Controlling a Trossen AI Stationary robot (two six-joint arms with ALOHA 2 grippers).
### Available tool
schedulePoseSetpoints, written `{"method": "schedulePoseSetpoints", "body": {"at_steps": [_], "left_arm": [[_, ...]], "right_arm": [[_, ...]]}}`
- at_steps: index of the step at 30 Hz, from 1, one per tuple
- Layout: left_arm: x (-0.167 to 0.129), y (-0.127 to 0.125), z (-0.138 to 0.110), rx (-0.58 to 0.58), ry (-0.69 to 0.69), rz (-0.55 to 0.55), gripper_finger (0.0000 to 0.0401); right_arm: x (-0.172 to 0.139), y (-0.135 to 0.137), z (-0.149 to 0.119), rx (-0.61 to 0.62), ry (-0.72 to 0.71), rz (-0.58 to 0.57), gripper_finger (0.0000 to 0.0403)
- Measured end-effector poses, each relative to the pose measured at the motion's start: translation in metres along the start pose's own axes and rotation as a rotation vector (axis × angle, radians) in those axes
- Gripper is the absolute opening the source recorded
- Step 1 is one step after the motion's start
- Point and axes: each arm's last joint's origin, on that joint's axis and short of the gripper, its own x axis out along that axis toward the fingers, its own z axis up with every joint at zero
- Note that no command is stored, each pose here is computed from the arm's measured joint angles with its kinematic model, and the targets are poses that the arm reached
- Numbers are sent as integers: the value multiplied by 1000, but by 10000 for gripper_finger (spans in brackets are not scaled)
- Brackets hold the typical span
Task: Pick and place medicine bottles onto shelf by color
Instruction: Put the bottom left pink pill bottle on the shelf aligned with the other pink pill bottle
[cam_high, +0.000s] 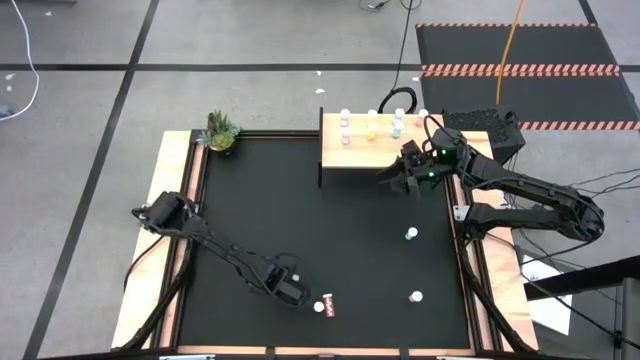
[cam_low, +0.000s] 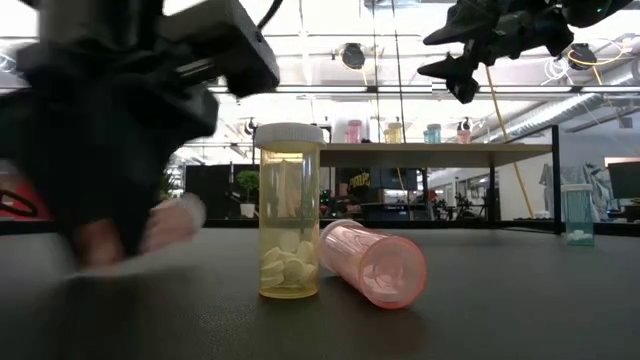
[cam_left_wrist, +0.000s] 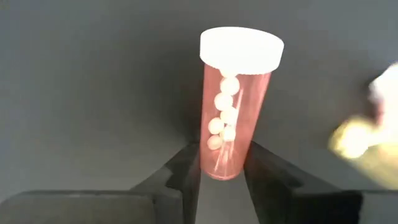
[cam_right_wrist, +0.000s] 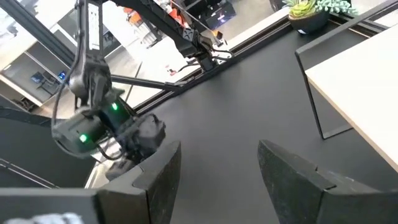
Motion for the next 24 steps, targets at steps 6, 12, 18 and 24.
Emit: {"method": "schedulePoseSetpoints", "body": {"at_steps": [6, 12, 18, 24], "left_arm": [[-48, -1, 8, 206, -275, -123, 96], [-88, -7, 25, 557, -569, -165, 110], [-104, -17, 53, 835, -696, -129, 104], [-115, -27, 92, 996, -806, -81, 109]], "right_arm": [[10, 2, 4, 25, -25, 43, 208], [43, 22, 4, -26, -54, 214, 208], [75, 43, 4, -139, -112, 273, 208], [85, 64, 12, -281, -149, 291, 234]]}}
